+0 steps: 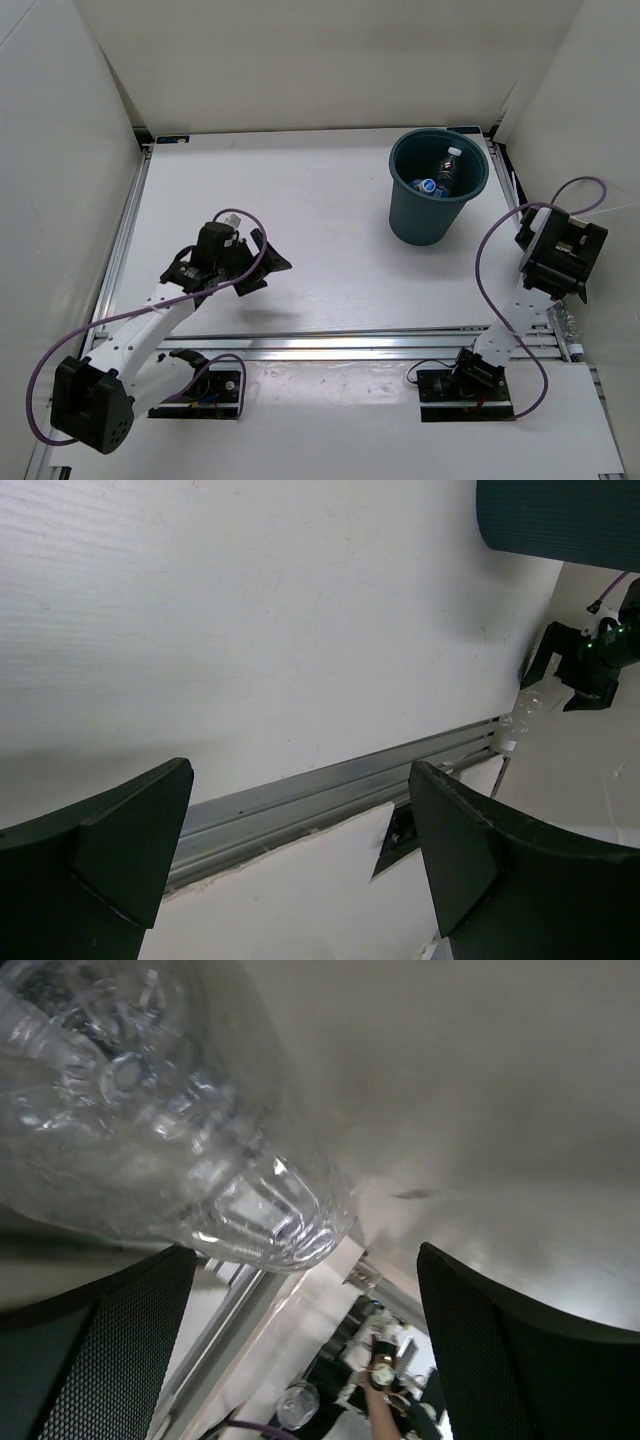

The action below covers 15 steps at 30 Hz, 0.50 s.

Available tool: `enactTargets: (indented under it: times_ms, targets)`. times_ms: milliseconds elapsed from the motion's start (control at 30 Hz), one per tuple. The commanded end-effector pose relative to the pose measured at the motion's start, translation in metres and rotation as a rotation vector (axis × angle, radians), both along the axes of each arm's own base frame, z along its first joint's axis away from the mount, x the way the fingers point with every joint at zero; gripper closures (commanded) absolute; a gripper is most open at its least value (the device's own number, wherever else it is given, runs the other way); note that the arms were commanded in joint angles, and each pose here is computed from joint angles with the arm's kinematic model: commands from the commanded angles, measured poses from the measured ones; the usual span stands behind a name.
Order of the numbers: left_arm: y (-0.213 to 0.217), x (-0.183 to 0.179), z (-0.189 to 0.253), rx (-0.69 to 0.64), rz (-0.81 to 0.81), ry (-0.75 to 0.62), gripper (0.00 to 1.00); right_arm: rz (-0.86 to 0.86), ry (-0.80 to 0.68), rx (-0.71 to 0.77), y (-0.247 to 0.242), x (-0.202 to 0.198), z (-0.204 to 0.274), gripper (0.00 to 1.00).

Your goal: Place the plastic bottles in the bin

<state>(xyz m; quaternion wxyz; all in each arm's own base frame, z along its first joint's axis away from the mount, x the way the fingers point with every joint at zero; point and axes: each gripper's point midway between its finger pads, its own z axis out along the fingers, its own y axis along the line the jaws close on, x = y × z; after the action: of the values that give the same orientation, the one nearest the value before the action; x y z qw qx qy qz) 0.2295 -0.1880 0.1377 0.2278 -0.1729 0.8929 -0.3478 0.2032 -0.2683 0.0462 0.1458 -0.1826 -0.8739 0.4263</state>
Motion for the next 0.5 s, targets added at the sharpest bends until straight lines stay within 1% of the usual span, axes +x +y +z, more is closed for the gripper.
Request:
enactTargets:
  times_ms: [0, 67, 200, 300, 333, 400, 433, 467]
  targets:
    - [0.001, -0.011, -0.003, -0.033, 0.020, 0.020, 0.00, -0.002, 0.001, -0.024, -0.014, 0.010, -0.018, 0.06]
    - [0.003, -0.017, -0.009, -0.037, 0.030, 0.035, 0.00, -0.012, 0.020, 0.008, -0.012, 0.006, -0.030, 0.09]
    - [0.005, -0.020, -0.015, -0.039, 0.053, 0.056, 0.00, -0.042, -0.009, 0.109, -0.006, 0.001, -0.051, 0.18]
    - [0.006, -0.021, -0.024, -0.027, 0.054, 0.083, 0.00, -0.080, -0.042, 0.176, 0.000, -0.003, -0.060, 0.29]
    - [0.005, -0.019, -0.018, -0.032, 0.053, 0.070, 0.00, -0.082, -0.039, 0.190, 0.003, -0.004, -0.061, 0.40]
    - [0.004, -0.016, -0.020, -0.023, 0.047, 0.076, 0.00, -0.112, -0.049, 0.202, -0.002, -0.011, -0.063, 0.57]
    - [0.003, -0.013, -0.016, -0.020, 0.041, 0.066, 0.00, -0.113, -0.054, 0.209, 0.000, -0.011, -0.064, 0.72]
    - [0.001, -0.010, -0.014, -0.020, 0.041, 0.067, 0.00, -0.122, -0.063, 0.205, -0.004, -0.011, -0.062, 0.80]
